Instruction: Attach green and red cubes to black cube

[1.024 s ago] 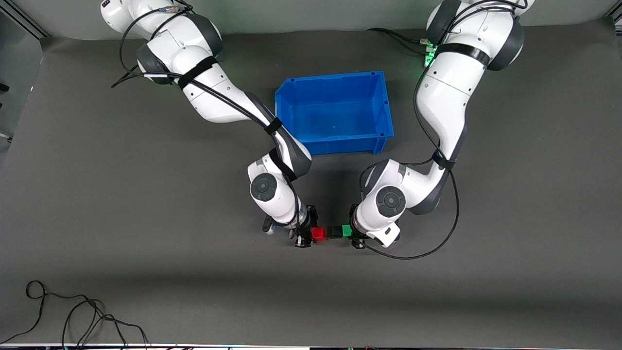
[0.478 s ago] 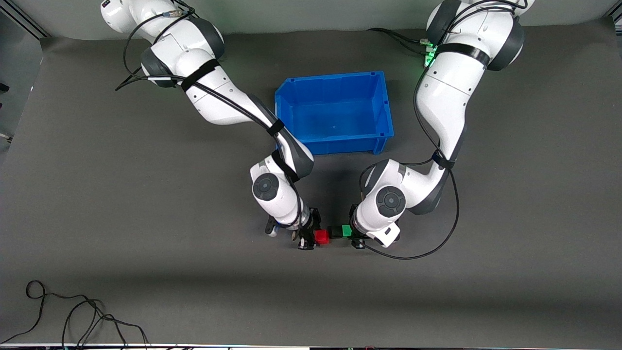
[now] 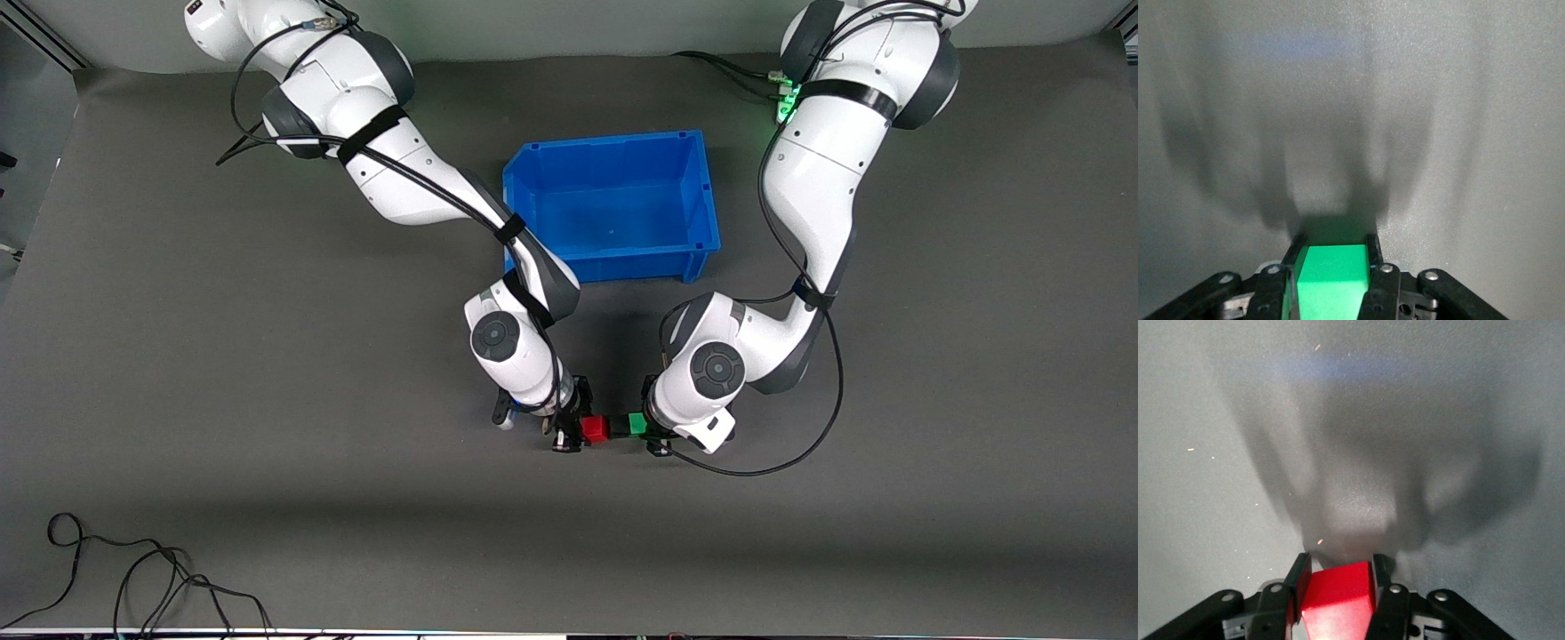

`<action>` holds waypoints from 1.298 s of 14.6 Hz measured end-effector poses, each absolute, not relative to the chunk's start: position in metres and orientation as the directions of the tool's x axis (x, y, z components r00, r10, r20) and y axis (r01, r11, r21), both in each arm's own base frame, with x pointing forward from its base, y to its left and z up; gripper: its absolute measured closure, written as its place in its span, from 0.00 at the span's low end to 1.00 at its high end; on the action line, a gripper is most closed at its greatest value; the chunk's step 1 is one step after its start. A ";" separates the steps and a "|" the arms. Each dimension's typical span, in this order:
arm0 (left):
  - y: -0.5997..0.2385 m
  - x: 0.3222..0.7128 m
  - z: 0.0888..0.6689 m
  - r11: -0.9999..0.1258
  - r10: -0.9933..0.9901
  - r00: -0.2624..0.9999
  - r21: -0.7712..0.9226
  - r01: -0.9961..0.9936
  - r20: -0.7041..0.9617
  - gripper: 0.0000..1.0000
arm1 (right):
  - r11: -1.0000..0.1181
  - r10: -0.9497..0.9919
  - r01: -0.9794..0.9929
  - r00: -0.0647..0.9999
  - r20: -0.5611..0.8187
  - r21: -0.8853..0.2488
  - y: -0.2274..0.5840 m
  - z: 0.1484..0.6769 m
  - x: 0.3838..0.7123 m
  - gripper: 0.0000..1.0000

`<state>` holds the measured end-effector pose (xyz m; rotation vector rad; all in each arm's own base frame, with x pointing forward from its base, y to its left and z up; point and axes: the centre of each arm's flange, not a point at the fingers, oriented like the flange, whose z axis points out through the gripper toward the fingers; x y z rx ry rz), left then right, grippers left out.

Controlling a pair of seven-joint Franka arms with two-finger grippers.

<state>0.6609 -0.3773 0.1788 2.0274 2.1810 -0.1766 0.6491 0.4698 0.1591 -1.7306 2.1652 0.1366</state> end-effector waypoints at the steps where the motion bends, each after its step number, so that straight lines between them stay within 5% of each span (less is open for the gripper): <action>1: -0.378 0.661 0.179 0.075 0.978 -0.069 0.022 0.997 -0.196 0.60 | 0.242 -0.924 -0.959 -0.182 -0.336 -0.146 0.470 0.157 0.648 0.51; 4: -0.379 0.662 0.182 0.073 0.978 -0.067 0.027 0.997 -0.199 0.56 | 0.238 -0.928 -0.962 -0.183 -0.326 -0.136 0.470 0.149 0.645 0.22; 7: -0.380 0.664 0.186 0.069 0.978 -0.060 0.037 0.997 -0.198 0.25 | 0.234 -0.930 -0.964 -0.184 -0.320 -0.127 0.470 0.150 0.646 0.00; 9: -0.380 0.666 0.190 0.066 0.979 -0.055 0.049 0.997 -0.198 0.03 | 0.229 -0.932 -0.966 -0.183 -0.313 -0.117 0.472 0.156 0.647 0.00; 10: -0.379 0.667 0.195 0.063 0.980 -0.052 0.052 0.997 -0.192 0.00 | 0.224 -0.934 -0.969 -0.182 -0.307 -0.107 0.473 0.163 0.648 0.00; 13: -0.369 0.669 0.227 -0.011 0.996 0.016 0.055 0.998 -0.084 0.00 | 0.210 -0.940 -0.974 -0.178 -0.290 -0.081 0.469 0.214 0.658 0.00; 19: -0.302 0.675 0.324 -0.386 0.922 0.386 0.020 0.922 0.003 0.00 | -0.009 -0.974 -1.000 0.010 -0.227 -0.002 0.388 0.391 0.676 0.00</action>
